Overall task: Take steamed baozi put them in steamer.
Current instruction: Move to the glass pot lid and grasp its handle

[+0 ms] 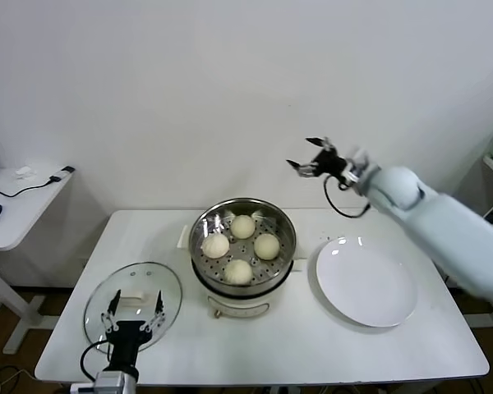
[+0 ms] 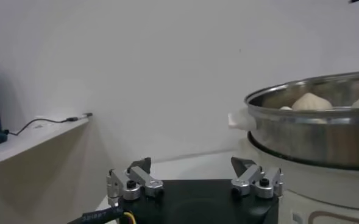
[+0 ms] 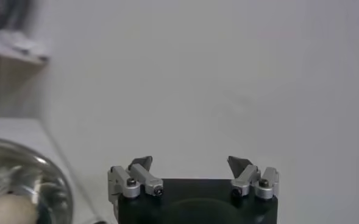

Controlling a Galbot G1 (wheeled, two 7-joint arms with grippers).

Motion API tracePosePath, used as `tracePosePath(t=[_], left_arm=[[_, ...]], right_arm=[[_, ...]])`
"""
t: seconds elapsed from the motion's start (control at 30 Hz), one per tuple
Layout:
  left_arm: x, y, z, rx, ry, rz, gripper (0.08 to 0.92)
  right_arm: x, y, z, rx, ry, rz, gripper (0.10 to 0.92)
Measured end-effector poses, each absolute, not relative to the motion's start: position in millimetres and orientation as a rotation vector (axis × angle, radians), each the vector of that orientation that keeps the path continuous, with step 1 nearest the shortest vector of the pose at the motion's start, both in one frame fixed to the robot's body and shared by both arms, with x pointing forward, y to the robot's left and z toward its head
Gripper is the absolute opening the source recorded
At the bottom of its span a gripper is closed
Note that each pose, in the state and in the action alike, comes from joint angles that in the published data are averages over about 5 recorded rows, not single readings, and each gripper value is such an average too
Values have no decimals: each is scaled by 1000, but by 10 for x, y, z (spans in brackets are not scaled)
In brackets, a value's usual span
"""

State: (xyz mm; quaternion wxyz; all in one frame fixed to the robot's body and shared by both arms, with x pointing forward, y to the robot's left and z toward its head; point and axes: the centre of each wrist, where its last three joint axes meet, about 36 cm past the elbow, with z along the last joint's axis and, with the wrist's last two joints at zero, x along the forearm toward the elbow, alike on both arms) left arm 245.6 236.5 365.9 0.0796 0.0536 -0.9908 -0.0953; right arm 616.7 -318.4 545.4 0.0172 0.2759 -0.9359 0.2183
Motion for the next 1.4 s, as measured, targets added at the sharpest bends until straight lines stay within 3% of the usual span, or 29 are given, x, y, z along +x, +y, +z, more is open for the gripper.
tracePosePath(t=[0.4,0.67,0.97,1.4], left_arm=[[2449,2469,3527,198,-2946,-344,823],[2439,2560,3422,276,-2945,-454,823],[2403,2821,3138,409,-2894,-1013,823],[2314,3320,2492,245,-2441,-1920,823]], right_arm=[[5151,-4059,4102,389,-3129,320,823],[4353,-4035,3214,228,-3131,137,823],[3717,-3732,2733,130,-3104,10,823],[3351,-3474,2576,81,-3054,-59,823]])
